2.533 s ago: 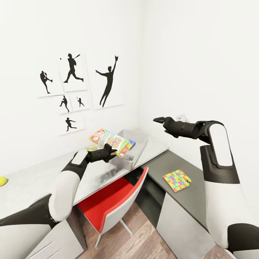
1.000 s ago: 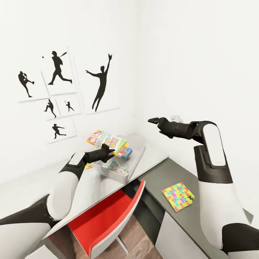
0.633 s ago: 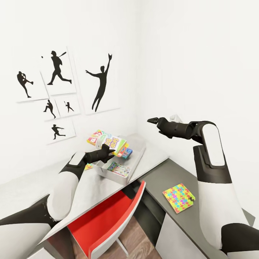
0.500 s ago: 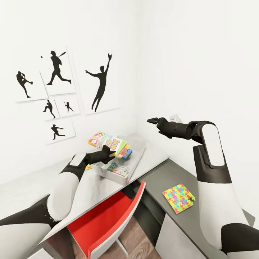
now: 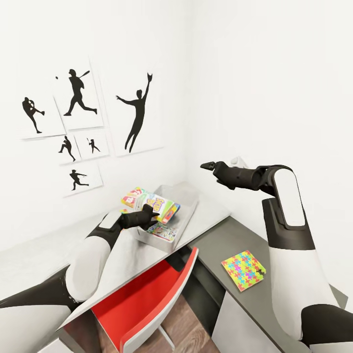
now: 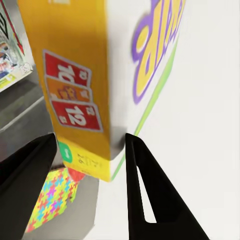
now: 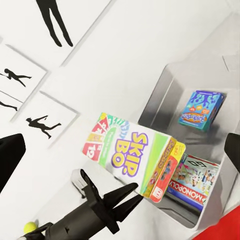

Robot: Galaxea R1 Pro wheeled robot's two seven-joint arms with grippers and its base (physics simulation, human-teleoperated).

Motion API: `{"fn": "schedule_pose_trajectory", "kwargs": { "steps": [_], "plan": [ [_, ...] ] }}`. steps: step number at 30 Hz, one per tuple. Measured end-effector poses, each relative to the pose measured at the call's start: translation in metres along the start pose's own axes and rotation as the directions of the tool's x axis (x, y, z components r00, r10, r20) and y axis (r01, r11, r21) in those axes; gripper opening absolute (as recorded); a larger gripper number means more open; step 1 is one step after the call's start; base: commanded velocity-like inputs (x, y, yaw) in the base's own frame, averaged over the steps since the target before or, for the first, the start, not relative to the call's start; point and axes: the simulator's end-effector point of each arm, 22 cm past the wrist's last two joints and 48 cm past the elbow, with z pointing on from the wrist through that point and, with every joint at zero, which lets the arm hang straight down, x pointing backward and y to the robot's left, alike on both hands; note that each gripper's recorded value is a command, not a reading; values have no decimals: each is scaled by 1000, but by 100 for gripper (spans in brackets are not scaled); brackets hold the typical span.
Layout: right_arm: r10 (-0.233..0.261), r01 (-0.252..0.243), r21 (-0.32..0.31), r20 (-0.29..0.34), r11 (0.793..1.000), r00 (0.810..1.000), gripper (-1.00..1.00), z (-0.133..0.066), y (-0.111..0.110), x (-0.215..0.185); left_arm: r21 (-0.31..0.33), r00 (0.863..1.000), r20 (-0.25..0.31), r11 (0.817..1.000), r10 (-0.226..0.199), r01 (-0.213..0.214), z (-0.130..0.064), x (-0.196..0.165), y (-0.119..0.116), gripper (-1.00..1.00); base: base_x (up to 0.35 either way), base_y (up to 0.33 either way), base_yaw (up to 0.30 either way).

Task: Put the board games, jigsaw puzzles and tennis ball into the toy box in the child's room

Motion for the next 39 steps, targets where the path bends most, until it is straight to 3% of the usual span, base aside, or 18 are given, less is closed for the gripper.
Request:
{"fn": "schedule_pose_trajectory", "kwargs": {
  "steps": [8,24,39],
  "plan": [
    [0,0,1,0,1000,1000,100,0,0,0,-40,999,-30,999,-29,28,7,15,17,-100,0,0,0],
    [-1,1,0,-1,1000,1000,100,0,0,0,-35,997,-74,999,-23,21,14,34,13,-100,0,0,0],
    [-1,1,0,-1,1000,1000,100,0,0,0,-31,997,-74,999,-25,22,13,34,13,-100,66,-56,0]
  ]
}}
